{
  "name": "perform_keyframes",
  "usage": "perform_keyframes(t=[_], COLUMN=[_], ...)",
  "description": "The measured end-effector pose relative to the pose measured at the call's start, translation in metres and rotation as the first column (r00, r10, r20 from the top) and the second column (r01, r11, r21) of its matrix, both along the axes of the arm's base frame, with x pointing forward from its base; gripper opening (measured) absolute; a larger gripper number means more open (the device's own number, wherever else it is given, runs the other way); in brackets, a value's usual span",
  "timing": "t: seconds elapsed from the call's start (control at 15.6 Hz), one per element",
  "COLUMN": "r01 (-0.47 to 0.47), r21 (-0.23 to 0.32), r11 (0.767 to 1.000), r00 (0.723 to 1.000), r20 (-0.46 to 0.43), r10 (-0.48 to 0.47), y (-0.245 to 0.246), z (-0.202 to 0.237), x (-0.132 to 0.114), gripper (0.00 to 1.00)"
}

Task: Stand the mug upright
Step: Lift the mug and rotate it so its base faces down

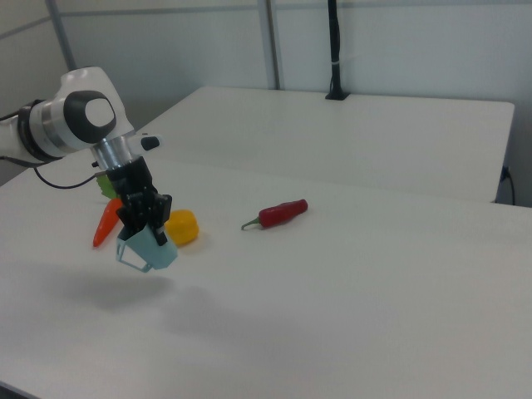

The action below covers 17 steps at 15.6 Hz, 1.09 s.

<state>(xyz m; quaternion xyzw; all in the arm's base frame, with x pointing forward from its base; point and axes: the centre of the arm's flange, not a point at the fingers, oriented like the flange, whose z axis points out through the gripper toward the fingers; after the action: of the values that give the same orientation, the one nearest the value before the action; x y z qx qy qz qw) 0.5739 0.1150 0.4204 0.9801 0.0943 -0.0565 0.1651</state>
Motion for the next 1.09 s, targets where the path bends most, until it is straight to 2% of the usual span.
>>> perform_keyframes(t=[0.19, 0.38, 0.51, 0.77, 1.09], r01=[-0.056, -0.091, -0.103, -0.118, -0.133], r21=[0.097, 0.212, 0.255, 0.268, 0.275], r11=[0.994, 0.973, 0.961, 0.956, 0.952], r00=[0.997, 0.989, 0.985, 0.984, 0.974], r20=[-0.054, -0.096, -0.107, -0.101, -0.140], r10=[0.062, 0.114, 0.134, 0.150, 0.177], y=[-0.003, -0.024, -0.035, -0.041, -0.044], z=[0.000, -0.002, -0.005, -0.020, -0.052], x=[-0.001, 0.001, 0.003, 0.008, 0.013], gripper=[0.08, 0.08, 0.08, 0.08, 0.08])
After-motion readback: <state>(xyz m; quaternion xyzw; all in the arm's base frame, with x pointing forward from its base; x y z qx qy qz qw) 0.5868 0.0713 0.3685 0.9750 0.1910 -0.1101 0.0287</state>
